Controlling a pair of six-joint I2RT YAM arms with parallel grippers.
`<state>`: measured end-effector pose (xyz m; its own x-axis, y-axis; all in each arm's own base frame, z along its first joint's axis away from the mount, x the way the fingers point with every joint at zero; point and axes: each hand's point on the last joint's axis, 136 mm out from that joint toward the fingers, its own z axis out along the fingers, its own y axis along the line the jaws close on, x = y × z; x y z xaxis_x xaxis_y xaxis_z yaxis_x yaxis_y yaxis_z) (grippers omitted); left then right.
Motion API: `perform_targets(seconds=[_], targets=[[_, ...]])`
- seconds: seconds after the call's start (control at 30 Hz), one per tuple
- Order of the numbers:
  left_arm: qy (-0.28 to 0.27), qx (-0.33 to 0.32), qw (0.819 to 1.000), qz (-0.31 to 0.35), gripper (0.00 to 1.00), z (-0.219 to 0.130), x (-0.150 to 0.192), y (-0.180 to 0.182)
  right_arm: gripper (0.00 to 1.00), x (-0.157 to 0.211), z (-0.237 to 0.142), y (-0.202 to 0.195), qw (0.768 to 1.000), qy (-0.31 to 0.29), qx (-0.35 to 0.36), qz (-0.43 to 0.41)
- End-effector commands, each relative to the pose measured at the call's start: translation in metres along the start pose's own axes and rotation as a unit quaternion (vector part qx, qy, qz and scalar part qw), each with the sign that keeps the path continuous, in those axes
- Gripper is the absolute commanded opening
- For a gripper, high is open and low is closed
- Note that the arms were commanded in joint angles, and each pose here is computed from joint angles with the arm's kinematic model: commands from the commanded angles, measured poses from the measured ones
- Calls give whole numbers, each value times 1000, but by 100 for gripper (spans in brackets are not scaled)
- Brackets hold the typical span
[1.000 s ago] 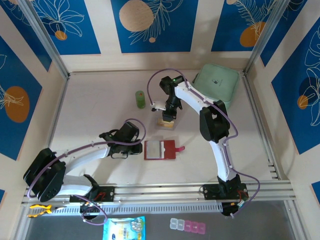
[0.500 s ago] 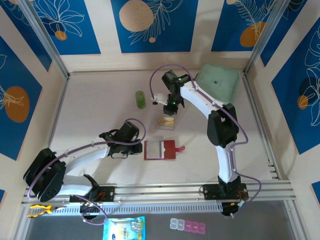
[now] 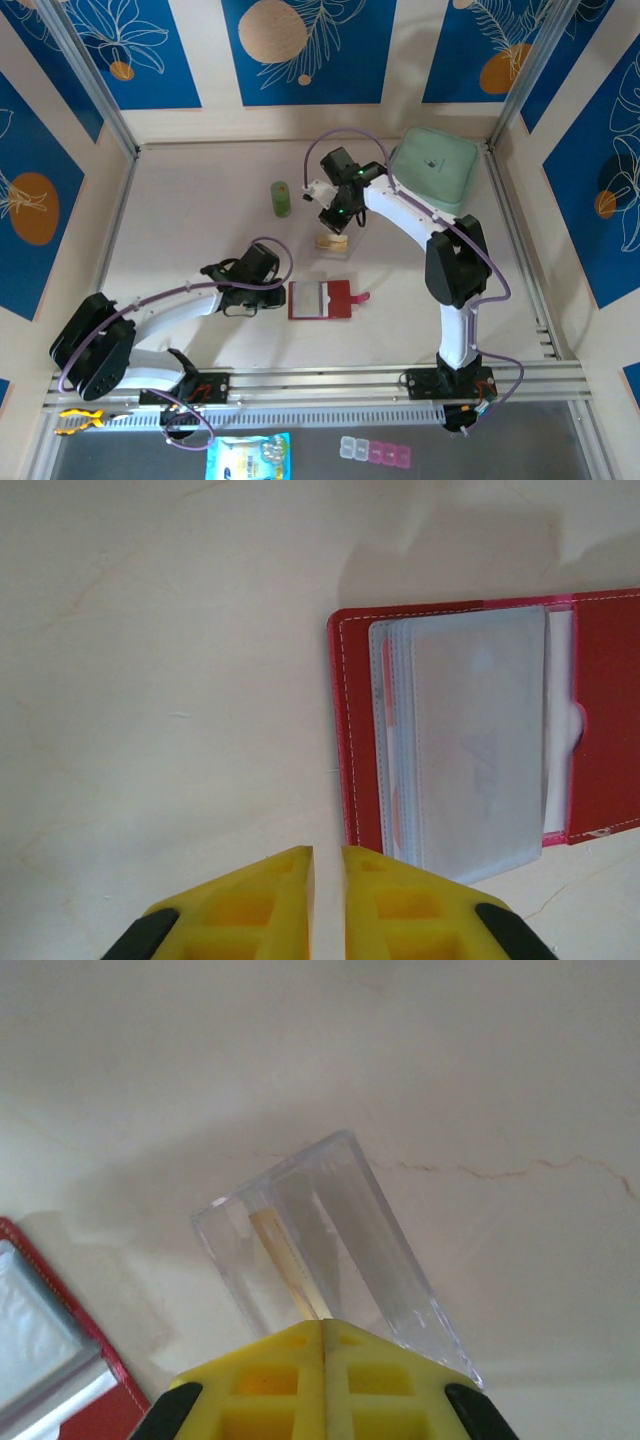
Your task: Take the credit cards out of the card holder
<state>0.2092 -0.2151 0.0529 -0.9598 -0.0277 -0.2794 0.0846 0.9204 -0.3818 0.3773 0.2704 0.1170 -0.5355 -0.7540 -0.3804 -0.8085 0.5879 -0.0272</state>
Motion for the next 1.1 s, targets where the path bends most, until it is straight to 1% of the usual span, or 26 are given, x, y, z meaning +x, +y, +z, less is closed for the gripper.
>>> perform_targets(seconds=[0.0, 0.13, 0.37, 0.53, 0.73, 0.87, 0.97, 1.07], targets=[[4, 5, 1000, -6, 15, -1, 1, 1, 5, -2, 16, -5, 999, -2, 20, 43], [0, 3, 1000, -8, 15, -4, 3, 4, 5, 7, 30, -11, 998, 19, 31, 41], [2, 0, 1000, -13, 15, -2, 7, 7, 5, 24, 50, -5, 998, 41, 29, 34], [4, 11, 1000, -16, 15, 0, 6, 3, 6, 34, 55, -1, 998, 48, 32, 34], [4, 11, 1000, -11, 15, -1, 3, 0, 10, 24, 34, -11, 997, 22, 64, 42], [8, 17, 1000, -8, 15, 2, 2, -4, 12, 17, 13, -7, 996, -6, 64, 63], [12, 24, 1000, -8, 16, 5, 2, -7, 13, 16, -4, 2, 992, -27, 60, 110], [16, 27, 999, -8, 16, 9, 2, -9, 15, 21, -15, 18, 978, -54, 22, 200]])
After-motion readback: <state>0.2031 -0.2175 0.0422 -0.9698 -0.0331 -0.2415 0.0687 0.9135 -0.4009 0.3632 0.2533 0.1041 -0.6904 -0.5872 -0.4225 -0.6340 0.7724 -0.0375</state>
